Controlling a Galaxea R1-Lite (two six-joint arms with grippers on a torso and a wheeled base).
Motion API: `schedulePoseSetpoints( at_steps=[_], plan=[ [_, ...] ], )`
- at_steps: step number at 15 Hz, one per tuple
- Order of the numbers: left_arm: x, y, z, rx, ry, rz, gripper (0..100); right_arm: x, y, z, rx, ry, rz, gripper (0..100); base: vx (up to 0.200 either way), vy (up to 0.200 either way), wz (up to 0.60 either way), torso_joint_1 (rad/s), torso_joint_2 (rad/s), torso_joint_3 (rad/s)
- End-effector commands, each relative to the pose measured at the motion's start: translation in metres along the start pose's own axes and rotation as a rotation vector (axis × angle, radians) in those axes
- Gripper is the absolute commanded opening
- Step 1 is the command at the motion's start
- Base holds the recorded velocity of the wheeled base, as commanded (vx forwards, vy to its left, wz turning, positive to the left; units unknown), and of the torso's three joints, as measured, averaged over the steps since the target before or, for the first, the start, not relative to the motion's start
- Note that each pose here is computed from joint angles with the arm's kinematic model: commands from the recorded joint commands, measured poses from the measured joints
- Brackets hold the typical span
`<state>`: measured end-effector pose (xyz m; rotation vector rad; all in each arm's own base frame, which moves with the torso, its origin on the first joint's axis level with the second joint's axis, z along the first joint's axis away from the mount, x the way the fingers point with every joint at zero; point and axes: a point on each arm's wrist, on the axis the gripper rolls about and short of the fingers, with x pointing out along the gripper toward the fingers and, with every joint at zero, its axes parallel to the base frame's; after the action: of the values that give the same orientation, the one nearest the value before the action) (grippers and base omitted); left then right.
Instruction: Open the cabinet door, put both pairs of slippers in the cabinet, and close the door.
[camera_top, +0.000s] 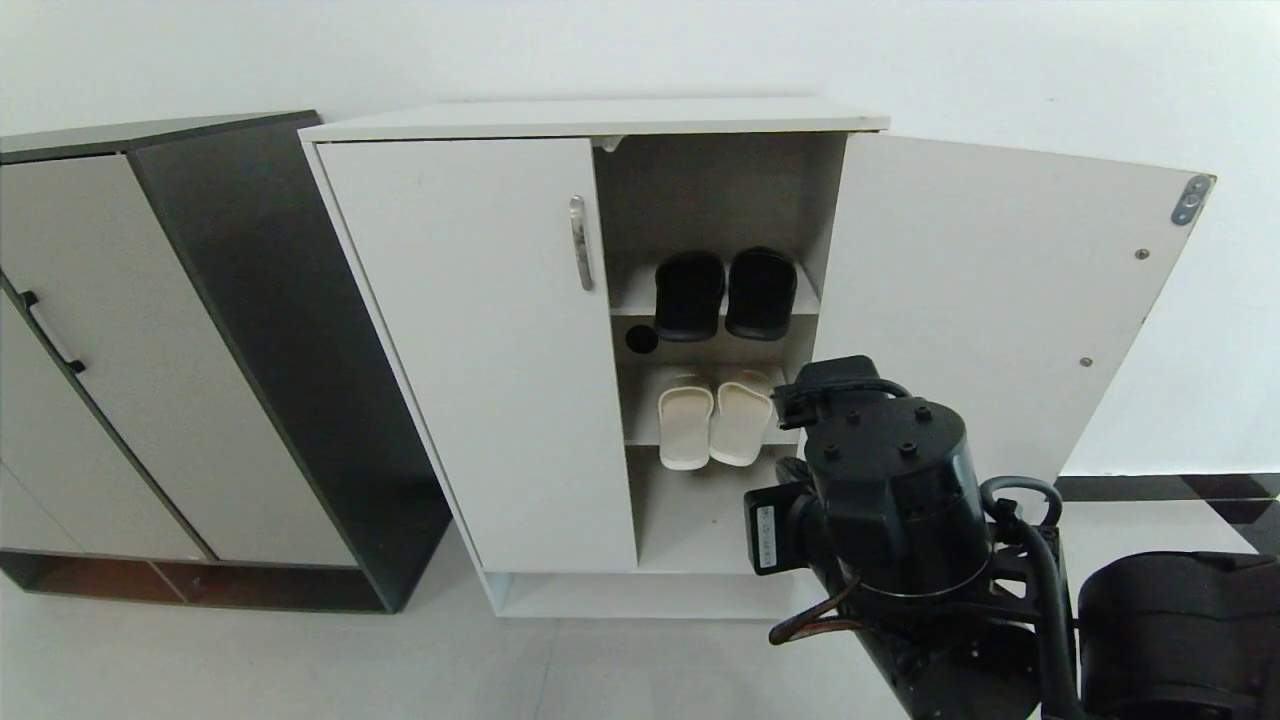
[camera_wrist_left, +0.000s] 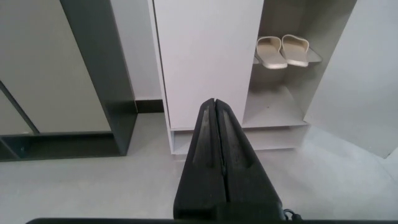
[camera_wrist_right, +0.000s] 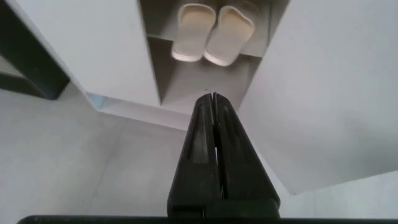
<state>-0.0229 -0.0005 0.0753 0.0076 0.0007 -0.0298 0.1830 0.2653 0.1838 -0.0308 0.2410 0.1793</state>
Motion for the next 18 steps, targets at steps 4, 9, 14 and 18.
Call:
schedulePoseSetpoints(
  at_steps=[4, 9, 14, 18],
  plan=[
    [0.000, 0.000, 0.000, 0.000, 0.001, 0.001, 0, 0.001, -0.002, -0.007, -0.014, 0.014, -0.006, 0, 0.000, 0.000, 0.00, 0.000, 0.00, 0.000],
    [0.000, 0.000, 0.000, 0.000, 0.001, 0.001, 0, 0.001, -0.002, -0.008, -0.018, 0.018, -0.005, 0, 0.000, 0.000, 0.00, 0.000, 0.00, 0.000],
    [0.000, 0.000, 0.000, 0.000, 0.001, 0.001, 0, 0.003, -0.001, -0.012, -0.029, 0.030, 0.001, 0, 0.000, 0.000, 0.00, 0.000, 0.00, 0.000],
    [0.000, 0.000, 0.000, 0.000, 0.001, 0.001, 0, 0.003, -0.001, -0.012, -0.029, 0.030, 0.001, 0, 0.000, 0.000, 0.00, 0.000, 0.00, 0.000]
  ],
)
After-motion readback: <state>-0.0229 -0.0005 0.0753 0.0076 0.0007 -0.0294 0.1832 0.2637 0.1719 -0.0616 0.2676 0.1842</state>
